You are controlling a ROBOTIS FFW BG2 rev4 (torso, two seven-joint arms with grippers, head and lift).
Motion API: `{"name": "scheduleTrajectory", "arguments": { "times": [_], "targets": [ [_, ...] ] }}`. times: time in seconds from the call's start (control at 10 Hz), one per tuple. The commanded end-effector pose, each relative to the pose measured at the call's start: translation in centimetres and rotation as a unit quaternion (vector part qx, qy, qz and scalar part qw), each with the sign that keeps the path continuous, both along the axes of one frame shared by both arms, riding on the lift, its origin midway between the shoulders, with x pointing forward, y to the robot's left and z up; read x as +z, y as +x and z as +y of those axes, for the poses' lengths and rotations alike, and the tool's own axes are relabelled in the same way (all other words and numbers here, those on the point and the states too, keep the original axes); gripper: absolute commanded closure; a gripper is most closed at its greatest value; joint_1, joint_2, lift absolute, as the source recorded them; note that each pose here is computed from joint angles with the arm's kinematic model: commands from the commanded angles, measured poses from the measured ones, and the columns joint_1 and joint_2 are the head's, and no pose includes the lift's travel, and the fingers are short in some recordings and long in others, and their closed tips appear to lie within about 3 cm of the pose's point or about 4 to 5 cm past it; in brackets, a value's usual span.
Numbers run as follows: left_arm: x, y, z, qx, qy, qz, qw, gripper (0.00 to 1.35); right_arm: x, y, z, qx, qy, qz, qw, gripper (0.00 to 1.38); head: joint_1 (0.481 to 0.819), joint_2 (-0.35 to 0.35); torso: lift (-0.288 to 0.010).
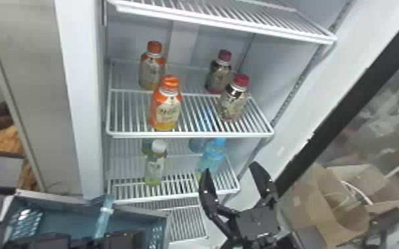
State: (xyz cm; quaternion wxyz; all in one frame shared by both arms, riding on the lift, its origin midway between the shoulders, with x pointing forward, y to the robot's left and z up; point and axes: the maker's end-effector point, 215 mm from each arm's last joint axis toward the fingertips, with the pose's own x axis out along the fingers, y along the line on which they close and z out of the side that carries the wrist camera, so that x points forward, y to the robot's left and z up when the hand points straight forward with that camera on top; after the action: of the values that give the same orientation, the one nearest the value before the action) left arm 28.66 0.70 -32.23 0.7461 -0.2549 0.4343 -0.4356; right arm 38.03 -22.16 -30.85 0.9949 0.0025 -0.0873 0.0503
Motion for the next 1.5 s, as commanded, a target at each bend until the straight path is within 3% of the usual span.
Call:
{"name": "scheduleTrajectory", "arguments": {
  "times": [0.0,0.3,0.6,0.8,1.0,1.4],
  "targets": [
    [0.1,0.1,-0.1,0.0,-0.001,-0.001,1.0,1.21,-0.8,-0.1,-0.2,-0.002,0.02,0.008,1.0,0.0,0.695,-0.35,-0.04],
    [0.3,0.2,-0.3,0.0,-0.003,-0.003,1.0,1.21,-2.2,-0.1,-0.1,0.002,0.059,0.023,0.998,0.0,0.695,-0.35,-0.04],
    [0.4,0.3,-0.3,0.001,-0.004,-0.003,1.0,1.2,-2.2,-0.1,-0.1,0.005,0.063,0.023,0.998,0.0,0.695,-0.35,-0.04],
    [0.4,0.3,-0.4,0.003,-0.006,-0.004,1.0,1.2,-2.0,-0.1,0.1,0.008,0.061,0.021,0.998,0.16,0.695,-0.35,-0.04],
    [0.6,0.4,-0.5,0.002,-0.008,-0.005,0.9999,1.2,-2.0,-0.1,0.0,0.008,0.062,0.021,0.998,0.05,0.695,-0.35,-0.04],
    [0.5,0.4,-0.4,0.003,-0.008,-0.004,1.0,1.2,-2.0,-0.1,0.2,0.01,0.064,0.021,0.998,0.04,0.695,-0.35,-0.04]
  ]
}}
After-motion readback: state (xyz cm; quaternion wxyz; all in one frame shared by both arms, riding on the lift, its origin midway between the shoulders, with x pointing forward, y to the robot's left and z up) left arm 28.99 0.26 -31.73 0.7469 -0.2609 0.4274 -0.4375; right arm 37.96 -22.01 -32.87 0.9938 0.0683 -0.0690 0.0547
